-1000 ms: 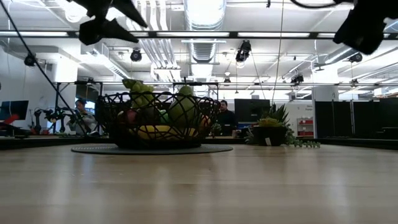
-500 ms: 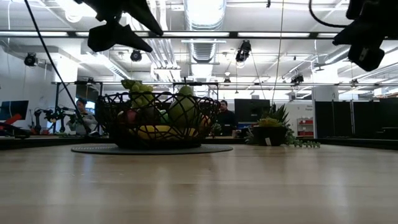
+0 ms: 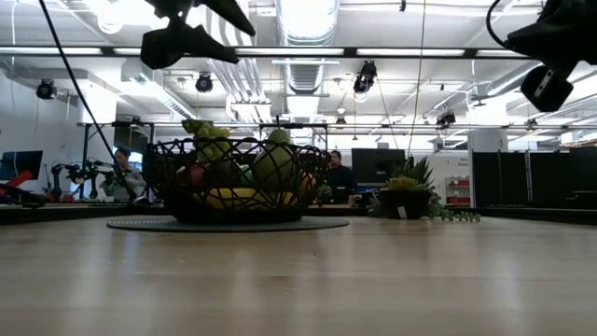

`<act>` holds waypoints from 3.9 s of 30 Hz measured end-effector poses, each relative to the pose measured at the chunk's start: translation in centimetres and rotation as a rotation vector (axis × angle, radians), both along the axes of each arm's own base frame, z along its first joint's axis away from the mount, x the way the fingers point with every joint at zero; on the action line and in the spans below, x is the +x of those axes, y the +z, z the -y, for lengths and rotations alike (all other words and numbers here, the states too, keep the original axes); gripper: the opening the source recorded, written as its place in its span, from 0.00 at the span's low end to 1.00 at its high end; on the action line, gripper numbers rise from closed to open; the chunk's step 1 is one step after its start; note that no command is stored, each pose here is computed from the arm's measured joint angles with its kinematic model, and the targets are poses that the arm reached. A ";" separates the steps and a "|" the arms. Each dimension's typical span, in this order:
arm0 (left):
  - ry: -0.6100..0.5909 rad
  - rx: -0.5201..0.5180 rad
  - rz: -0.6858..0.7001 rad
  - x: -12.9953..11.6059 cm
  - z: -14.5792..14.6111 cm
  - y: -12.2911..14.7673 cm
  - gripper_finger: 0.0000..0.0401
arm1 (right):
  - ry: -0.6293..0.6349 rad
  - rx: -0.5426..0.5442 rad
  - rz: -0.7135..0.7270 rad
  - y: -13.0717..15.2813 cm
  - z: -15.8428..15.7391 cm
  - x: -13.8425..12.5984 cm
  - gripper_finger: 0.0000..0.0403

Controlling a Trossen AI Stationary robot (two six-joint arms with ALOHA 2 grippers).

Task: Build produce basket
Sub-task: Return to Home Position

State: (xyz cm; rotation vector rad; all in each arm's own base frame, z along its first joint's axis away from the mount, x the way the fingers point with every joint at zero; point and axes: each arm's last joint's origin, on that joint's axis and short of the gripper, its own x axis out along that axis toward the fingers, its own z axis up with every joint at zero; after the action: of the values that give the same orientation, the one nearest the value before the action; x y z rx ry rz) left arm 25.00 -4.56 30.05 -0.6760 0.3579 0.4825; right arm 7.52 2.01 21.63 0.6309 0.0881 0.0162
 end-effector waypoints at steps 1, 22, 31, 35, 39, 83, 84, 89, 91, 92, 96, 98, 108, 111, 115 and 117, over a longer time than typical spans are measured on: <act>0.000 -0.003 0.012 0.1 0.0 0.1 0.48 | 0.007 0.001 0.023 -0.3 -0.1 0.3 0.02; -0.033 -0.027 0.027 0.2 0.1 0.2 0.48 | 0.002 -0.107 0.230 -3.6 2.0 2.1 0.02; -0.046 -0.035 0.023 0.1 0.2 0.2 0.48 | 0.122 -0.178 0.145 -4.4 2.7 2.1 0.02; -0.051 -0.037 0.021 0.1 0.2 0.1 0.48 | 0.104 -0.171 0.108 -4.7 2.8 2.3 0.02; -0.051 -0.034 0.018 0.1 0.2 0.1 0.48 | 0.106 -0.165 0.084 -4.9 2.9 2.5 0.02; 0.019 0.383 0.243 -11.2 -5.5 -3.4 0.48 | -0.260 -0.348 -0.060 -5.7 4.0 2.8 0.02; 0.013 0.408 0.249 -11.3 -5.5 -3.9 0.48 | -0.260 -0.349 -0.060 -5.7 4.0 2.8 0.02; -0.013 0.475 0.200 -11.7 -5.5 -6.1 0.48 | -0.260 -0.349 -0.059 -5.7 4.0 2.8 0.02; -0.007 0.459 0.204 -11.8 -5.5 -6.6 0.48 | -0.260 -0.348 -0.059 -5.7 4.0 2.8 0.02; -0.011 0.468 0.198 -11.9 -5.5 -6.9 0.48 | -0.260 -0.349 -0.059 -5.7 4.0 2.8 0.02; -0.083 0.531 0.164 -12.3 -5.4 -8.4 0.46 | -0.260 -0.349 -0.059 -5.7 4.0 2.8 0.02; -0.120 0.539 0.170 -12.8 -5.3 -9.2 0.41 | -0.260 -0.349 -0.059 -5.7 4.0 2.8 0.02; -0.165 0.538 0.327 -15.0 -5.2 -11.3 0.02 | -0.260 -0.349 -0.059 -5.7 4.0 2.8 0.02; -0.170 0.563 0.367 -15.4 -5.2 -11.7 0.02 | -0.260 -0.348 -0.059 -5.7 4.0 2.8 0.02; -0.201 0.576 0.348 -15.3 -5.1 -12.7 0.00 | -0.261 -0.349 -0.058 -5.7 4.0 2.8 0.02; -0.224 0.573 0.356 -15.3 -5.0 -12.7 0.00 | -0.261 -0.348 -0.057 -5.7 4.0 2.8 0.02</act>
State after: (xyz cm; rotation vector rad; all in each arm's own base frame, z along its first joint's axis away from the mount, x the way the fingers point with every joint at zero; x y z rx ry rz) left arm 9.73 0.46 17.35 -0.1513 -0.0488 0.2238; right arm 10.33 -2.04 15.93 0.2907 0.0614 -0.2648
